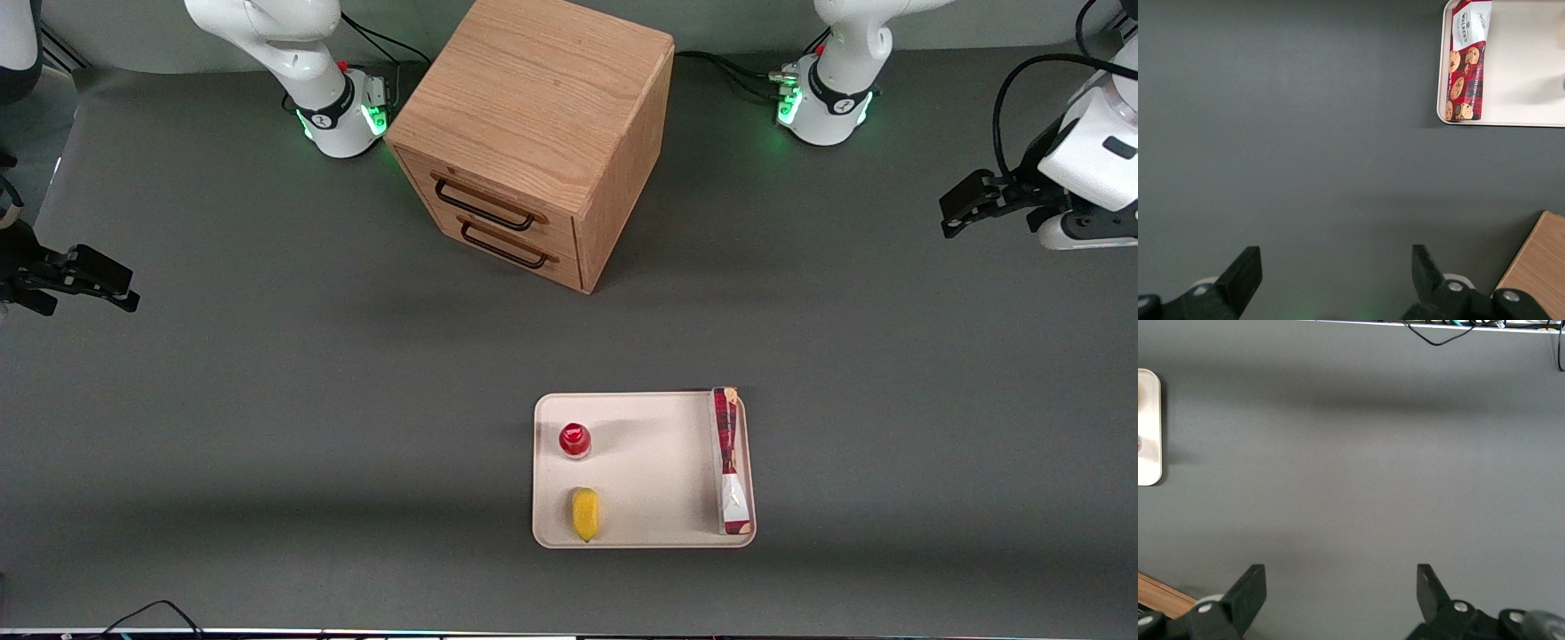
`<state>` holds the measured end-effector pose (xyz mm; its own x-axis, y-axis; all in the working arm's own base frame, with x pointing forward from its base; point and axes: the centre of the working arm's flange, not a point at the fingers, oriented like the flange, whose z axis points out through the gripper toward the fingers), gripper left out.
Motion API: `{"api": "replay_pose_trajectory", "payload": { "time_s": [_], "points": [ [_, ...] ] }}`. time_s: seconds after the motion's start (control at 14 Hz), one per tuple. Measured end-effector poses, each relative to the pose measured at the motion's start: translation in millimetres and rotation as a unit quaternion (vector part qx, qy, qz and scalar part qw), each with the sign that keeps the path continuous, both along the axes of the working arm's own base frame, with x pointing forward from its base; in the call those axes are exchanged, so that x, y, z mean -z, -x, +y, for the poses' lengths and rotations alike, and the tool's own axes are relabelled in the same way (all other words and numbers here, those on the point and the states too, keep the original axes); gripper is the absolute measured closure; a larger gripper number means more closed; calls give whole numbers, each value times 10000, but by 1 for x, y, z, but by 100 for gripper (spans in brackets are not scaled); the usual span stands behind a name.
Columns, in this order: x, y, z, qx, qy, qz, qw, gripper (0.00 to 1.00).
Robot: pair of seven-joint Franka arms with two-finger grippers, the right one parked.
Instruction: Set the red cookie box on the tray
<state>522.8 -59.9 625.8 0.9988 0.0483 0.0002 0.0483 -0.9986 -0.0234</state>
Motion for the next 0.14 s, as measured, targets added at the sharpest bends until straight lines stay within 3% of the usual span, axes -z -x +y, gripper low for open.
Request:
{"api": "replay_pose_trajectory", "payload": {
  "time_s": [0.14],
  "points": [
    [10, 4, 2, -4, 21, -1, 10000, 0]
  ]
}}
